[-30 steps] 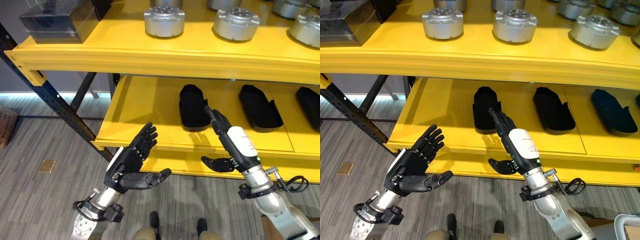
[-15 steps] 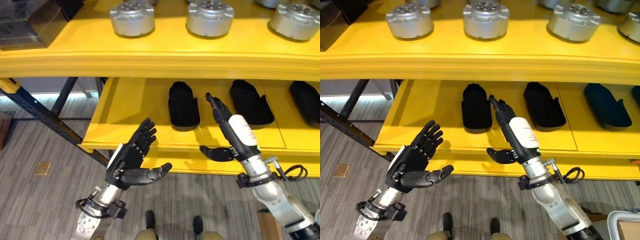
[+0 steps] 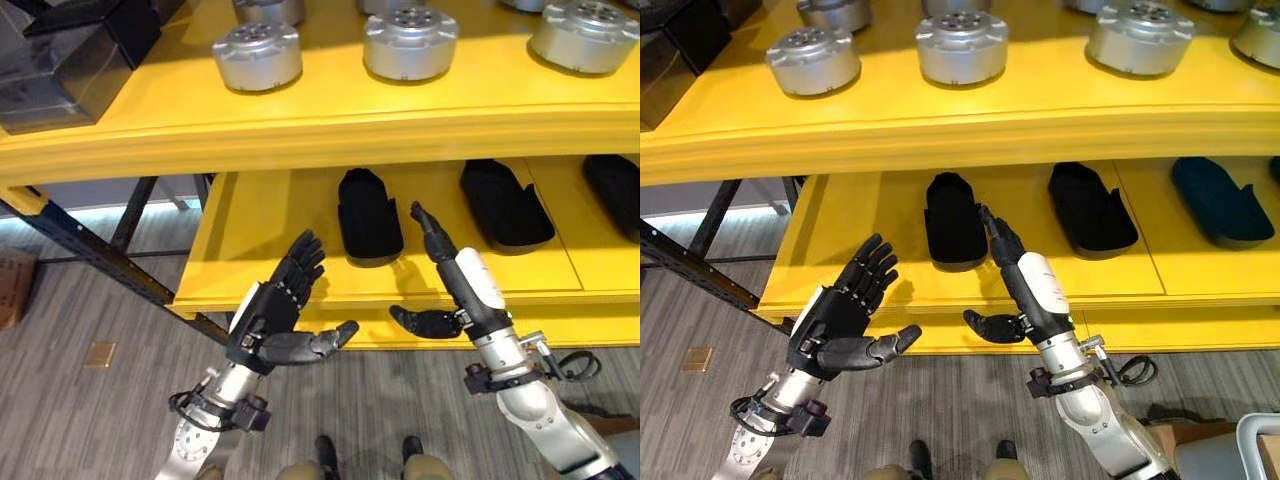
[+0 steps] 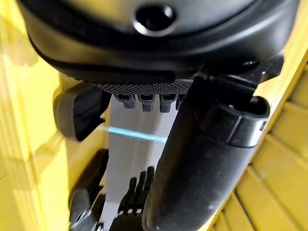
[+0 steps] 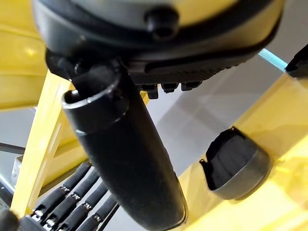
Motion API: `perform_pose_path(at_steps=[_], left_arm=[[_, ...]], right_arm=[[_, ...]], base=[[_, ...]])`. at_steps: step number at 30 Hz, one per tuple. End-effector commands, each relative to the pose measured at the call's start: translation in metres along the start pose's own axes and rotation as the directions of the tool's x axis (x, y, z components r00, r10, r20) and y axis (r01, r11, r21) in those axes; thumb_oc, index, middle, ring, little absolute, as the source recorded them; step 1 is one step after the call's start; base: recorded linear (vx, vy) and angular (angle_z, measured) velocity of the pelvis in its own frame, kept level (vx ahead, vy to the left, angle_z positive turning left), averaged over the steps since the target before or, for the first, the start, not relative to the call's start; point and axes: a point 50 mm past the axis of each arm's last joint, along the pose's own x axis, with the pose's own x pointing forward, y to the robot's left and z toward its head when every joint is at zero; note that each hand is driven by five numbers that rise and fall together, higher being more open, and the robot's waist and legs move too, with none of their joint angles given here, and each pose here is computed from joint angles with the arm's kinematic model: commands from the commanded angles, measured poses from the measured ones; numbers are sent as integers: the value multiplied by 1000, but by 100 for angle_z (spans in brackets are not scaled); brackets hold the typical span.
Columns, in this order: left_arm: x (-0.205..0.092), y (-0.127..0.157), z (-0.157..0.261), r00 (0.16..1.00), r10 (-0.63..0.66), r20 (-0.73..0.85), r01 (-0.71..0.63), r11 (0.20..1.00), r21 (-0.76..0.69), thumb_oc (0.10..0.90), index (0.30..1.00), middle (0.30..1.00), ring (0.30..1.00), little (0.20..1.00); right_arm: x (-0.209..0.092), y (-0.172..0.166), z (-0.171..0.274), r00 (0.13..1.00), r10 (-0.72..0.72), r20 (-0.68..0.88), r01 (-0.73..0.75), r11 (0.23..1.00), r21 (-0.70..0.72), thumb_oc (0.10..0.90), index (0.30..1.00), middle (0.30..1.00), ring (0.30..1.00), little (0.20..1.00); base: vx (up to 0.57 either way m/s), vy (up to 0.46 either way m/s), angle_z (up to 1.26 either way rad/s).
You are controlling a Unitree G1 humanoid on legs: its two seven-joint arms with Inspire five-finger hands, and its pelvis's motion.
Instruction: Move parts from the plastic box to the shelf.
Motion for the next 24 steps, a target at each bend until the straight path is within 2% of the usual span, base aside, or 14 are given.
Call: perform_pose_path(at_steps=[1, 6, 11, 24], left_arm=[[9, -8, 35, 971, -101, 215, 98, 995, 26, 900, 1000, 1000, 1000, 1000], [10, 1, 38, 970, -85, 227, 75, 996, 51, 900, 1000, 1000, 1000, 1000], [7, 1, 38, 967, -122, 222, 112, 992, 55, 900, 1000, 1000, 1000, 1000], [11, -2, 41, 965, -119, 235, 101, 991, 90, 900, 1000, 1000, 1000, 1000]], right_arm=[[24, -31, 39, 950, -158, 270, 152, 987, 43, 900, 1000, 1000, 1000, 1000], [23, -35, 40, 941, -185, 284, 183, 983, 33, 900, 1000, 1000, 1000, 1000], [26, -36, 37, 944, -208, 258, 214, 977, 5, 900, 1000, 1000, 1000, 1000], [45, -44, 42, 939, -222, 263, 246, 967, -60, 900, 1000, 1000, 1000, 1000]], base=[[-4, 57, -2], [-69, 26, -4], [-8, -164, -6], [2, -401, 16]])
